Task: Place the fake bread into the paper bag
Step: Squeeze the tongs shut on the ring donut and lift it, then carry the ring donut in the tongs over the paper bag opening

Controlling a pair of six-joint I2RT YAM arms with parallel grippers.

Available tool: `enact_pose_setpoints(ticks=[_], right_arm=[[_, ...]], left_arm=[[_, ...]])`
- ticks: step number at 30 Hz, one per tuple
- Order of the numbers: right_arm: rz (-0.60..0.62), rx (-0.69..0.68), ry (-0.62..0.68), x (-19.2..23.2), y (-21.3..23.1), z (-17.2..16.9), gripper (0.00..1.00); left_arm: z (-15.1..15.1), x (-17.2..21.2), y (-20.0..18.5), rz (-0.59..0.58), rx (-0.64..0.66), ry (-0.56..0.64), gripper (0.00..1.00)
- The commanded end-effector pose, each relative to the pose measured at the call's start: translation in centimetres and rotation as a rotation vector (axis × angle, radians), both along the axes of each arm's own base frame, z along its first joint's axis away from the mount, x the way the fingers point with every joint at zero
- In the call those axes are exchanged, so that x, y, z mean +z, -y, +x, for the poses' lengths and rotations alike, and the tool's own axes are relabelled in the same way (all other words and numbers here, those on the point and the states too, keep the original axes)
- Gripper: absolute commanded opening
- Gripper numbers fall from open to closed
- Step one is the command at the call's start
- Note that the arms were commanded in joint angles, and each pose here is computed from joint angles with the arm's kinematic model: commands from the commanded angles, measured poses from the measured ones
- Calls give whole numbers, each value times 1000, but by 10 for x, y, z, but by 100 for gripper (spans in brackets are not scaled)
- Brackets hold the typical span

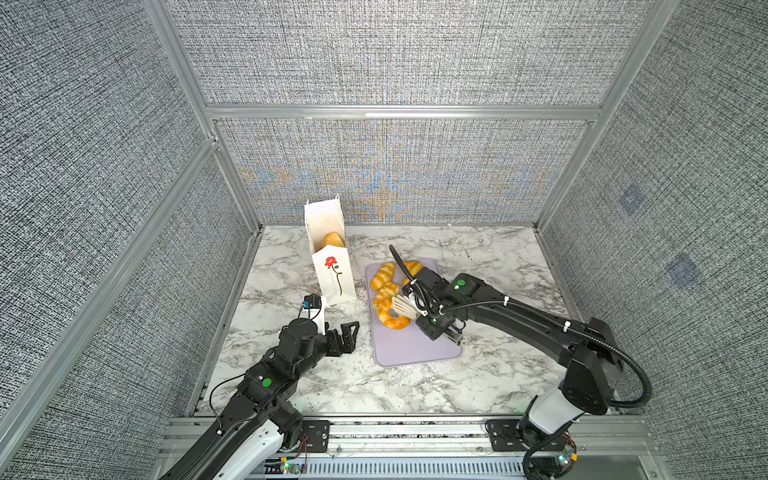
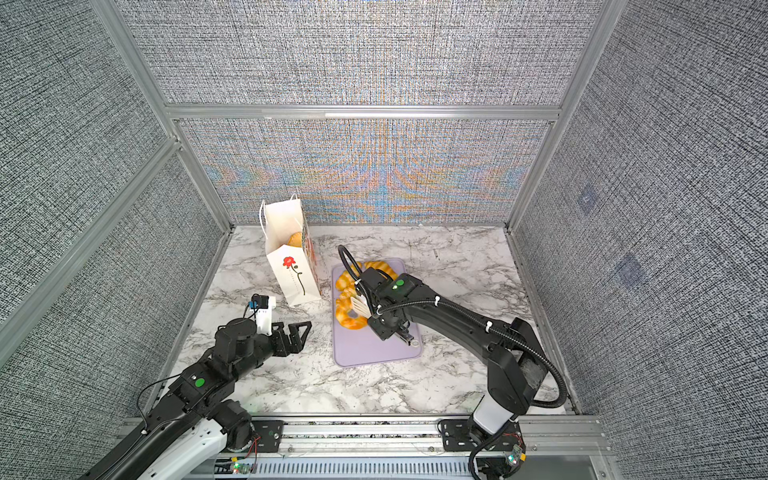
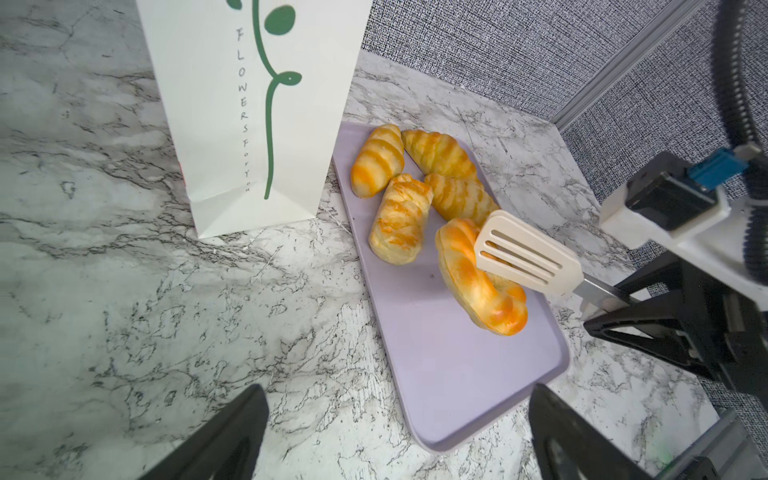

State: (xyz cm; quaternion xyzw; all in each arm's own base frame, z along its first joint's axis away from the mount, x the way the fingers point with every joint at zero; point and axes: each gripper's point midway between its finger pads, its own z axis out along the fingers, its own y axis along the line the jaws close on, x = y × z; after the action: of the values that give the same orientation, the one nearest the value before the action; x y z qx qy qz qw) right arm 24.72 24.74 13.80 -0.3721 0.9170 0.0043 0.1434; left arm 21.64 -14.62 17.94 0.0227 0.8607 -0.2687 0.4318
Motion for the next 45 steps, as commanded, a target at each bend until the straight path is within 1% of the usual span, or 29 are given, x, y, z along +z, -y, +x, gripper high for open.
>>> enact_pose_setpoints(ticks=[1,14,25,31,45], right_arm=[[53,-13,20,11,-9,4,25],[141,0,73,40,-30,13,25],[257,24,142,77,-67,26,25],[310,42,184,99,-86,34,25],[491,86,302,159,-125,42,25]], left_arm=[[1,10,-1,14,-11,38,99],[5,25,-16,59,57,76,99],[13,37,-33,121,129,106,100],[18,40,-39,119,156,113,100],[19,42,-53,120,209,122,99]])
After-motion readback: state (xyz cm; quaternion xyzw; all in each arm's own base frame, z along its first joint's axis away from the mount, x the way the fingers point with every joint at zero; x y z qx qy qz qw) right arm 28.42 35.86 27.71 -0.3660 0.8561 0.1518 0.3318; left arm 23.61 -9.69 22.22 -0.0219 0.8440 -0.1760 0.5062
